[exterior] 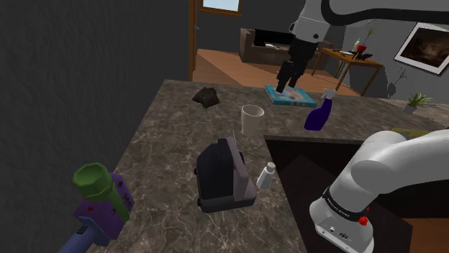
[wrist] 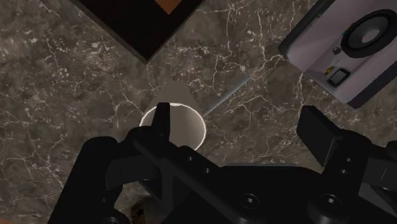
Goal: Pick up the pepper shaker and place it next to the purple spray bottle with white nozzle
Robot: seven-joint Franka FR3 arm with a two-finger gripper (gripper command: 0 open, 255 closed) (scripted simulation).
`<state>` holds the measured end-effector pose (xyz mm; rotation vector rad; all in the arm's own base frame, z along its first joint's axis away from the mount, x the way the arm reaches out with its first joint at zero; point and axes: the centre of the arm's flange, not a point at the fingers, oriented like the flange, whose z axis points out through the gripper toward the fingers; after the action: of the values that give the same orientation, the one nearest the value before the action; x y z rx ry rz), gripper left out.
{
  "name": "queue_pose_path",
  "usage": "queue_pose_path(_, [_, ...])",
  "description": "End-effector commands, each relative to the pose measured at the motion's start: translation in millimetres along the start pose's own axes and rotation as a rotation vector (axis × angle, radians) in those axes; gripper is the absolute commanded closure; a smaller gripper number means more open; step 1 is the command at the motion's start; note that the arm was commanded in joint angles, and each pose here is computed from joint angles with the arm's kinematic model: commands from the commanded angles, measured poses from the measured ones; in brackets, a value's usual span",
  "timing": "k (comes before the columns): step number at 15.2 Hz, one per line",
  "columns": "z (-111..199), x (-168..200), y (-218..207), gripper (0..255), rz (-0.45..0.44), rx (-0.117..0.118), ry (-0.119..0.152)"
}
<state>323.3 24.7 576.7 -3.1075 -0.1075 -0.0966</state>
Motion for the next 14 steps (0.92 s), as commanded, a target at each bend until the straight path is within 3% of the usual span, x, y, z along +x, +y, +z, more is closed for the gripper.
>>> queue_pose_path(1, [0.0,0.0,0.0,0,0.000,0.000,0.000])
queue_pose_path(14, [122.0,-64.7,-91.7,0,0.185,0.027,-0.052])
